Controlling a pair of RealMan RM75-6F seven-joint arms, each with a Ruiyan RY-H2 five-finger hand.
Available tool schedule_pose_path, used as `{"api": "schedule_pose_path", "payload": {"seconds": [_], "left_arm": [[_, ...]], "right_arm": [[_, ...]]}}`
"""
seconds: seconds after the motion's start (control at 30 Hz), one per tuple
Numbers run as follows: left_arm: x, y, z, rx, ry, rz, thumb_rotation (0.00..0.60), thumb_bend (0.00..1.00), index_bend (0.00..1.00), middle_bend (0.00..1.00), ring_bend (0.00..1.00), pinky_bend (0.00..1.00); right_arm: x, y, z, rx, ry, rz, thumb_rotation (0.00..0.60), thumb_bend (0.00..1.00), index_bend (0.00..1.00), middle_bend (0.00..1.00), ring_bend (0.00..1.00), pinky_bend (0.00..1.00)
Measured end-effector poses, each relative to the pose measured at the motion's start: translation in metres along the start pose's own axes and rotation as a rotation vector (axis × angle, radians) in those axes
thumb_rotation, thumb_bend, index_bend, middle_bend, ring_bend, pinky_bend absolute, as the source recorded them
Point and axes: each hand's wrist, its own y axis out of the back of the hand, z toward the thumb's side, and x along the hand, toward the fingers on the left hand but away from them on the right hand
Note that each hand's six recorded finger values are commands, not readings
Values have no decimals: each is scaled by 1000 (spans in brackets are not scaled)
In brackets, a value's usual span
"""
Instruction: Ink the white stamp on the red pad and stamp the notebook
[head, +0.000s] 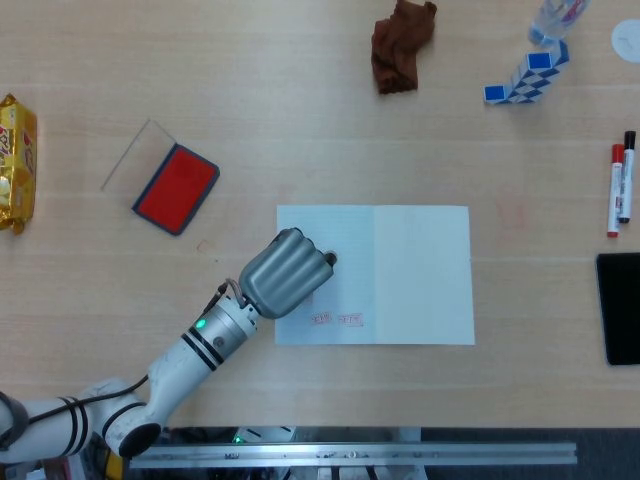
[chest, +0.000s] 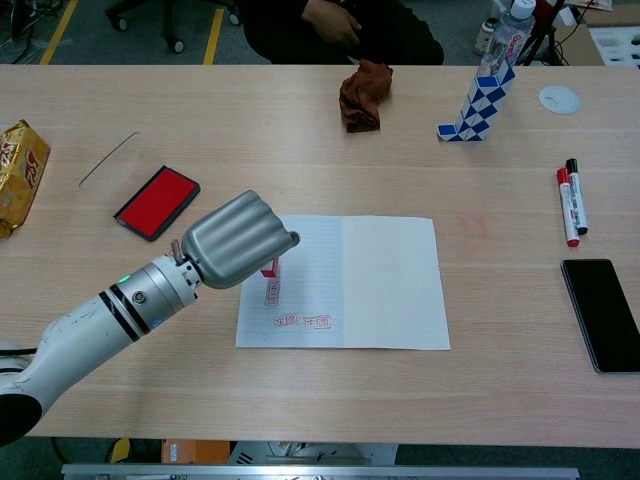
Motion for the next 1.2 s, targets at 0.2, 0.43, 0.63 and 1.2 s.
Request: {"api": "schedule_pose_path", "payload": {"seconds": [0.2,0.43,0.63,1.2], "left_arm": [[6,-6,1,27,2,-3,600,324,580,1000,1000,1000],[11,-11,5,54,-4,-7,600,323,580,1000,1000,1000],[12,-17,11,66,-17,-23,600,323,580,1000,1000,1000],[18,-25,13,55,-32,-66,600,324,579,1000,1000,1000]], "right_arm": [[0,1,-1,3,-3,0,600,119,462,490,408,573],[2,0,-3,4,-11,2,600,119,462,490,408,573],[3,1,-4,5,-15,1,600,119,462,490,408,573],[3,-1,-7,3,-22,3,600,119,462,490,408,573]]}}
